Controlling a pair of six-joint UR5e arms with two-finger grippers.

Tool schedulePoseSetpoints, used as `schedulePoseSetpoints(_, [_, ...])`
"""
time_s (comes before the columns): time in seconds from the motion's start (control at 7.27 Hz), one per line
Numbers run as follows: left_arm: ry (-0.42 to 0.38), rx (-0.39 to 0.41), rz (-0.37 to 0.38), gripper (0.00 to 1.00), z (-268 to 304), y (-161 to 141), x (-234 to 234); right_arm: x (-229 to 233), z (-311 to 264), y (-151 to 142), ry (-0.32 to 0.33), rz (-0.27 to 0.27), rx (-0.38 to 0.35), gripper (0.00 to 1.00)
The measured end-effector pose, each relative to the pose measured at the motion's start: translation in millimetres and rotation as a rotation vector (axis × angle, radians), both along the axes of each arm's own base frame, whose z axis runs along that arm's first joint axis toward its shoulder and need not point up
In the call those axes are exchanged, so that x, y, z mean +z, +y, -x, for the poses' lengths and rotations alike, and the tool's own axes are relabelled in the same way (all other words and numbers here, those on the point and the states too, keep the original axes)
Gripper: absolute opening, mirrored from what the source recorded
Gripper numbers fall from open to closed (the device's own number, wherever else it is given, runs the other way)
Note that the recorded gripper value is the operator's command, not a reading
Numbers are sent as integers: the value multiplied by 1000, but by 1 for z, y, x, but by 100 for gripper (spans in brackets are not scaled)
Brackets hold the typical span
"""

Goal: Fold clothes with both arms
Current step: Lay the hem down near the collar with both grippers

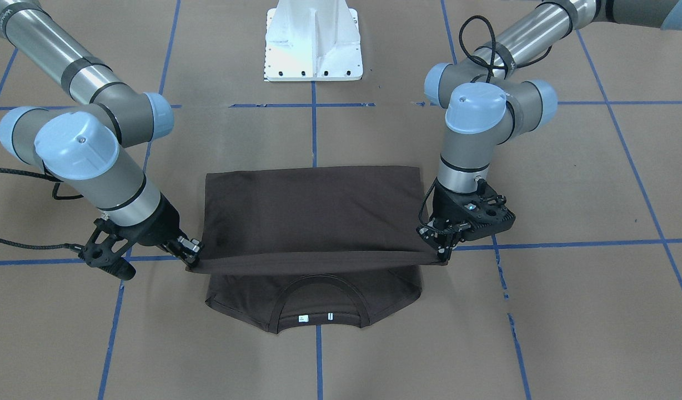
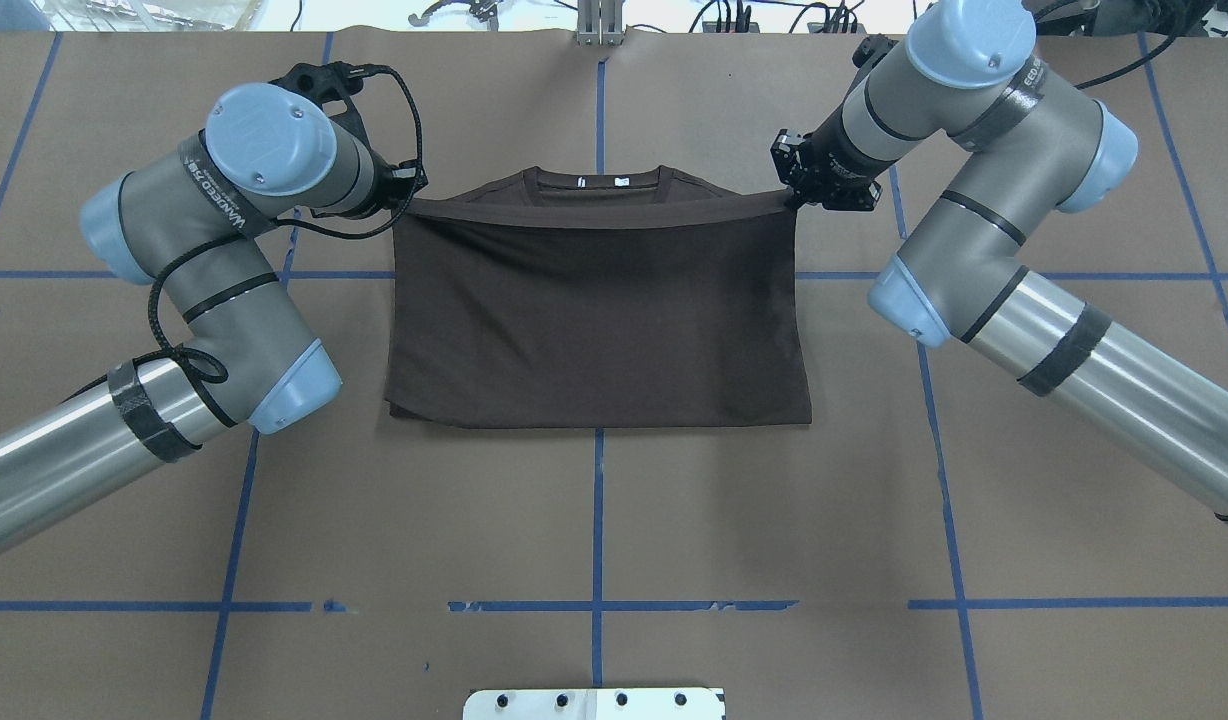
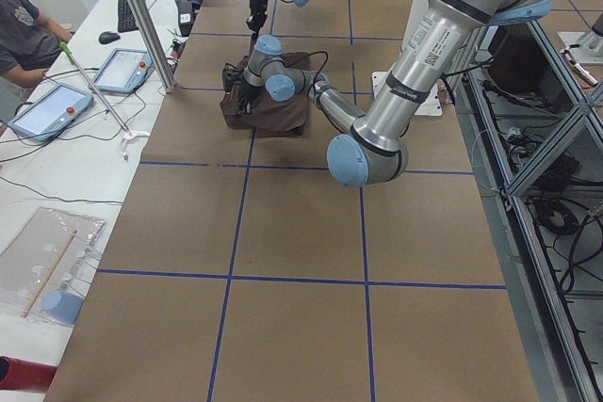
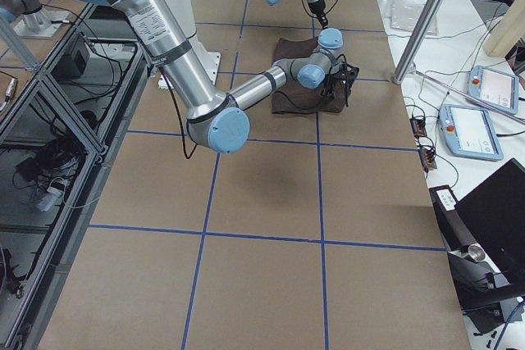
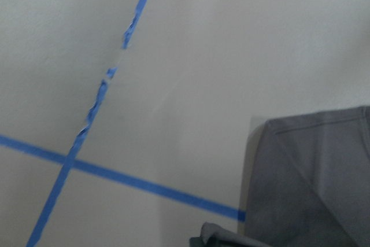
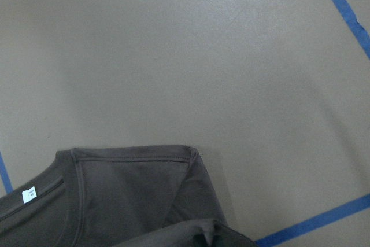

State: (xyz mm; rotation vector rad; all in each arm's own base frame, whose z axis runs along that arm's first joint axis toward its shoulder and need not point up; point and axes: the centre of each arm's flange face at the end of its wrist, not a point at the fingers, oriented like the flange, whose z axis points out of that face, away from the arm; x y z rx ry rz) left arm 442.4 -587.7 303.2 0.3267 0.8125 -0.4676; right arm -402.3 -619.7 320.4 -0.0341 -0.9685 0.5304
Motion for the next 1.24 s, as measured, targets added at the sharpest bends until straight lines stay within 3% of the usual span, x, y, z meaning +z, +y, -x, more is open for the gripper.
schedulePoseSetpoints(1.24, [-12, -34, 0, 0, -12, -35, 6, -1, 4, -47, 22, 26, 34, 0])
